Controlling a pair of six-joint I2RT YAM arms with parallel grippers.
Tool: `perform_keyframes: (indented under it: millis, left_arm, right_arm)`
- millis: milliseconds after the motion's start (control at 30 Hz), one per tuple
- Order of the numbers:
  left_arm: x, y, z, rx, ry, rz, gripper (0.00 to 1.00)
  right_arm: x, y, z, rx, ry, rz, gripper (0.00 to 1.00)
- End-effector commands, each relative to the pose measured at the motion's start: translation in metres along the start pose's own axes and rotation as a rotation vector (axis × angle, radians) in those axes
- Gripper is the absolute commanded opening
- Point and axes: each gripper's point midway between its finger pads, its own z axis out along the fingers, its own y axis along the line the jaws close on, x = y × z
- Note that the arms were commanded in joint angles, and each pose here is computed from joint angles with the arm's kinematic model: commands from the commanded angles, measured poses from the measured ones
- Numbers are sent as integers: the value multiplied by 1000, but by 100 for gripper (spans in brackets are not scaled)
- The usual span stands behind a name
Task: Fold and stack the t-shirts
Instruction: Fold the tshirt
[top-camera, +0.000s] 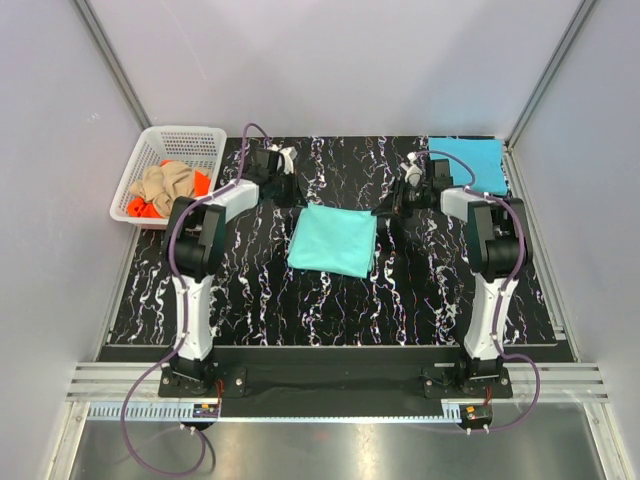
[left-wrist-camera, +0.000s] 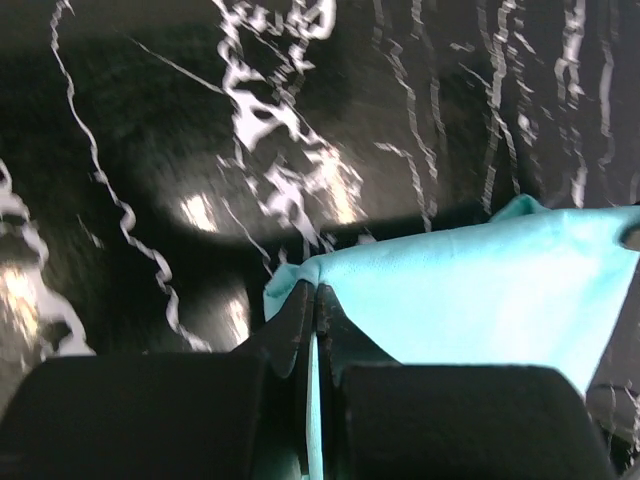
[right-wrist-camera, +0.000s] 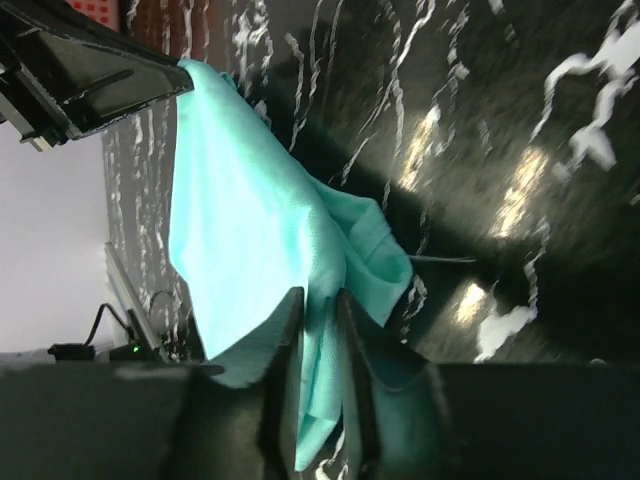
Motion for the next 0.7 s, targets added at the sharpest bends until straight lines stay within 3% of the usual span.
perform_keyframes:
  millis: [0, 67, 267, 333, 367, 533, 667]
  left_arm:
    - [-33, -1, 12, 20, -63, 4, 1]
    - [-37, 3, 16, 9, -69, -2, 0]
    - [-49, 8, 15, 10, -112, -20, 0]
    - [-51, 9, 15, 16, -112, -28, 0]
    - [-49, 10, 17, 20, -108, -33, 0]
    - [-41, 10, 16, 30, -96, -41, 0]
    - [-42, 12, 13, 14, -115, -54, 0]
  right_arm:
    - [-28, -6, 6, 40, -46, -36, 28]
    - [-37, -7, 9, 42, -53, -38, 40]
    - [-47, -8, 3, 108, -59, -35, 58]
    - [-40, -8, -1, 119, -57, -13, 59]
    - [-38, -9, -1, 130, -59, 0, 66]
    - [-28, 5, -21, 165, -115, 12, 64]
    - [-35, 24, -37, 179, -142, 37, 47]
